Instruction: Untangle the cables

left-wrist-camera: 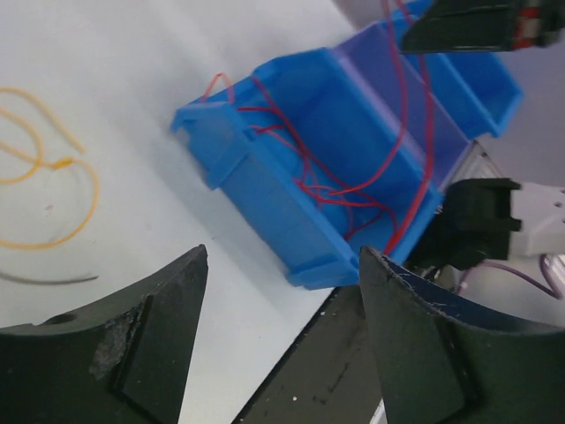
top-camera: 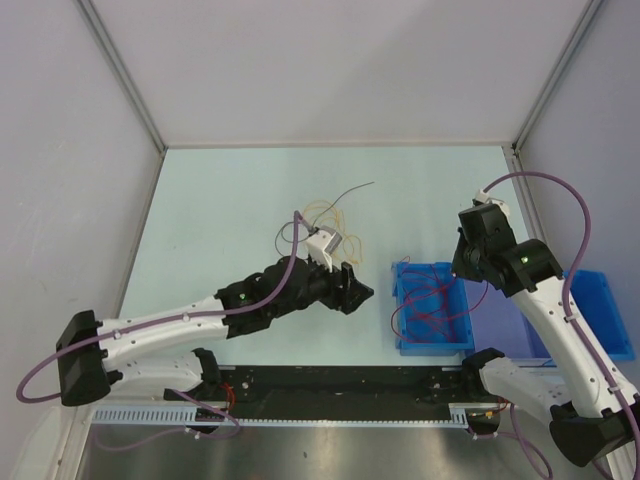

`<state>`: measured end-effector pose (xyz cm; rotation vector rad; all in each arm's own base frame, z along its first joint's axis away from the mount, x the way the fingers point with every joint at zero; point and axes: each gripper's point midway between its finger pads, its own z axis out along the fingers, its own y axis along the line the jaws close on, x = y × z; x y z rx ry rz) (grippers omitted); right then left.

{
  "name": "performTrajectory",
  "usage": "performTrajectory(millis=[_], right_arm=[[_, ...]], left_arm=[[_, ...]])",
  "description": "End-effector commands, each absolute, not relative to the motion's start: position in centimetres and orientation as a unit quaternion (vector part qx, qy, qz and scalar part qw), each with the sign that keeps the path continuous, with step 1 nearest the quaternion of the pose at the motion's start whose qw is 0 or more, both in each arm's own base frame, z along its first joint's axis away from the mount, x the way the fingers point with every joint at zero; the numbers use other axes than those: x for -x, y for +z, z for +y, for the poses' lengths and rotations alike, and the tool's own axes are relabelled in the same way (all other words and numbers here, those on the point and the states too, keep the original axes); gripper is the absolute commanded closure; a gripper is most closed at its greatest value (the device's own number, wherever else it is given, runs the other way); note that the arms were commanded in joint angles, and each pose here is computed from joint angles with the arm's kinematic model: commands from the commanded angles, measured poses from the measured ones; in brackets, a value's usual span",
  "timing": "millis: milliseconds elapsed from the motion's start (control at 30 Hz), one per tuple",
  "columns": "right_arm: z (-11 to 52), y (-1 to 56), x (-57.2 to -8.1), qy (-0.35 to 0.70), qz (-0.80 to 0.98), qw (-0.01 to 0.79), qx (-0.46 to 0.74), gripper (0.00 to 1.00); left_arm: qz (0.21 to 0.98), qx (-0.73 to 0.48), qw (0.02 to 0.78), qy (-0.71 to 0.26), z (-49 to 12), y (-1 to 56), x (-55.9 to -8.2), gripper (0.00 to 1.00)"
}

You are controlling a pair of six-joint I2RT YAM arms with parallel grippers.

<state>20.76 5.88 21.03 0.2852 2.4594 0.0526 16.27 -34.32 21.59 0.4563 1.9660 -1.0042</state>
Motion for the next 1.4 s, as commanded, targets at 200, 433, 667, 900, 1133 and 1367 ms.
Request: performTrajectory(millis=[200, 433, 667, 900, 1133, 1367], right_arm=[[6.0, 21.7, -21.2, 0.035, 0.934, 0.341, -0.103, 1.00], [6.2, 21.9, -21.2, 0.047, 0.933, 0.343, -0.101, 1.00], [7.5, 23.0, -21.3, 0.088, 0.928, 0.351, -0.089, 1.00], [13.0, 27.6, -20.5, 0.248, 0.893, 0.375, -0.005, 1.00], [14.9, 27.5, -19.4, 0.298, 0.895, 0.331, 0.004, 1.00], [14.2, 23.8, -18.8, 0.272, 0.919, 0.282, -0.042, 1.00]], left_arm=[[0.734, -0.297, 0.408, -0.455, -39.4, 22.6, -13.1, 0.26], [0.732, -0.325, 0.396, -0.449, -42.7, 22.4, -12.5, 0.38], [0.732, -0.334, 0.393, -0.445, -44.8, 23.0, -12.3, 1.00], [0.713, -0.340, 0.401, -0.463, -45.9, 25.7, -11.1, 1.00], [0.706, -0.327, 0.419, -0.468, -45.2, 27.4, -10.8, 1.00], [0.710, -0.323, 0.420, -0.463, -45.2, 27.0, -11.0, 1.00]])
